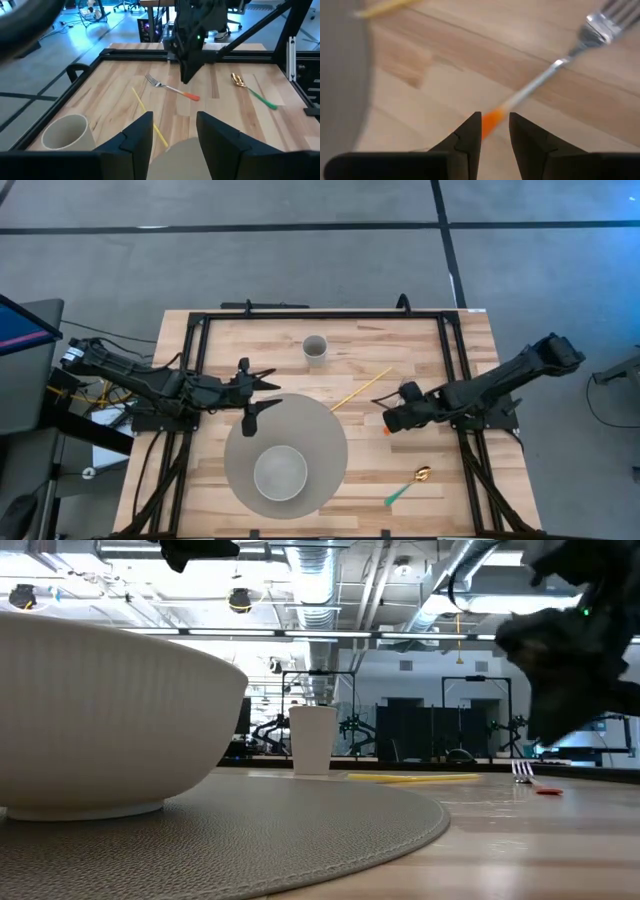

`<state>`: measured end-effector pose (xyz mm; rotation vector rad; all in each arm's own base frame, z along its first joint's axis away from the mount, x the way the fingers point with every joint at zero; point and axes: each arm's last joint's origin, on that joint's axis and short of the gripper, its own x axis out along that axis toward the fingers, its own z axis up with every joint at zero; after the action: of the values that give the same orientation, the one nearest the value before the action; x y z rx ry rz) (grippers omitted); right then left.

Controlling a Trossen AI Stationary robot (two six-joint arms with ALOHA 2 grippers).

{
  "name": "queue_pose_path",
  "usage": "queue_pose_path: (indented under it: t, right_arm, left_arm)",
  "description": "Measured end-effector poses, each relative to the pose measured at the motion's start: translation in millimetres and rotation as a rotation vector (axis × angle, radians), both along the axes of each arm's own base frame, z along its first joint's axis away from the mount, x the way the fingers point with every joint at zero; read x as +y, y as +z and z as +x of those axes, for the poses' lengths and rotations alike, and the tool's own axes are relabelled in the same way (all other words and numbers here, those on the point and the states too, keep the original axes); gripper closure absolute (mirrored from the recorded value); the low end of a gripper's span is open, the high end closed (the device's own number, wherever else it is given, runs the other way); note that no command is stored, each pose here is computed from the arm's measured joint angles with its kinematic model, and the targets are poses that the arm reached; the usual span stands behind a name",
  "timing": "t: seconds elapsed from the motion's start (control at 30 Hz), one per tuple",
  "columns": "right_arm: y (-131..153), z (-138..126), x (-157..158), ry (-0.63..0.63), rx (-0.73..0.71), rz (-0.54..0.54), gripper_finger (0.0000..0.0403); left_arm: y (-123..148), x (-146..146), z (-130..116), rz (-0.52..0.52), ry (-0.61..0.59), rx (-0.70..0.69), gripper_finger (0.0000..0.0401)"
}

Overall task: Pick & Place Utensil
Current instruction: Put the orange fork into the white bowl on the mat

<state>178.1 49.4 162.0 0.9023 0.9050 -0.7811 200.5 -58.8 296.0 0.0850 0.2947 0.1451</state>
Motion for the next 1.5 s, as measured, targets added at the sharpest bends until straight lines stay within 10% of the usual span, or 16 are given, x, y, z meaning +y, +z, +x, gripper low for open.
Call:
queue_pose_path:
  t: [1.2, 1.5]
  right_arm:
    - [-40.1, 25.7, -23.8, -0.282, 0.099, 0.008, 0.0310]
    - [-34.2, 30.2, -31.4, -0.183, 0.145, -0.006, 0.0341]
  left_arm:
    - [0.2, -0.1, -0.1, -0.001, -0.001, -0.001, 0.0248]
    - [0.2, -0.1, -0.1, -0.001, -0.001, -0.001, 0.0248]
